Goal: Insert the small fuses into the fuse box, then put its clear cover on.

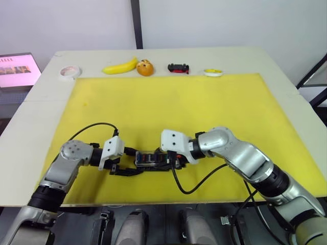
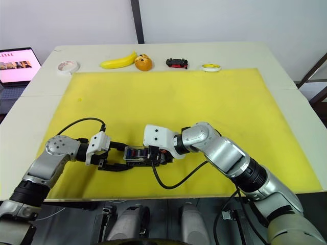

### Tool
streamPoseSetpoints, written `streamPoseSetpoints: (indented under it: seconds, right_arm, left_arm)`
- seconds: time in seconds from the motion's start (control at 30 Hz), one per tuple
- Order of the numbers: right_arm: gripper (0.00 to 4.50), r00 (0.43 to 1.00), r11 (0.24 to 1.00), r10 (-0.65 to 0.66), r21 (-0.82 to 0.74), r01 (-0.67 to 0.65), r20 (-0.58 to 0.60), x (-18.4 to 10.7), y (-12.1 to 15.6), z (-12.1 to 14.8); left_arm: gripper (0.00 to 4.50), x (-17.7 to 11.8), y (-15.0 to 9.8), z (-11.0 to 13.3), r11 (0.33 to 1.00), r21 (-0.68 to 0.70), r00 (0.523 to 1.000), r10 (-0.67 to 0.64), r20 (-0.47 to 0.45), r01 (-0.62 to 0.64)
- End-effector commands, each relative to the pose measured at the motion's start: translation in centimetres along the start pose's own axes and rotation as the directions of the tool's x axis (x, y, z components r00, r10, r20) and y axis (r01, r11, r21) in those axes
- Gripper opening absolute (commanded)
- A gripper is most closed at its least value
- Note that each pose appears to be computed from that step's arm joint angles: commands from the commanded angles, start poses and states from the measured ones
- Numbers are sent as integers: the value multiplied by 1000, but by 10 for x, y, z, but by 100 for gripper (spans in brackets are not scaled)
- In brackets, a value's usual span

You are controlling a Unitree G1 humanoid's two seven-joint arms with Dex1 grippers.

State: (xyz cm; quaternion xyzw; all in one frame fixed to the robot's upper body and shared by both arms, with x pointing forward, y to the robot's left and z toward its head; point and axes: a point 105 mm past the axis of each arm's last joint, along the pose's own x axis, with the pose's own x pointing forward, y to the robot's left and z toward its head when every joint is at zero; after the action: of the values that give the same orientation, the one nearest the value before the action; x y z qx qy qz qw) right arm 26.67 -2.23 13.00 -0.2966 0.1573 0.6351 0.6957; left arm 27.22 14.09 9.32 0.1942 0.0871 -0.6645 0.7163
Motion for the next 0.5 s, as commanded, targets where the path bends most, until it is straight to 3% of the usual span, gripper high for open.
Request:
streamPoseSetpoints:
  seconds: [0.03,0.5]
  right_arm:
    - [172,994,997,38,74,-31,-99,7,5,-28]
    - [172,991,992,80,108,-68,-111,10,4,-26]
  left_arm:
    - [251,-4,-6,0,1000,10,1000,-26,-15,27]
    - [251,-3,-7,0,1000,7,1000,-26,-11,26]
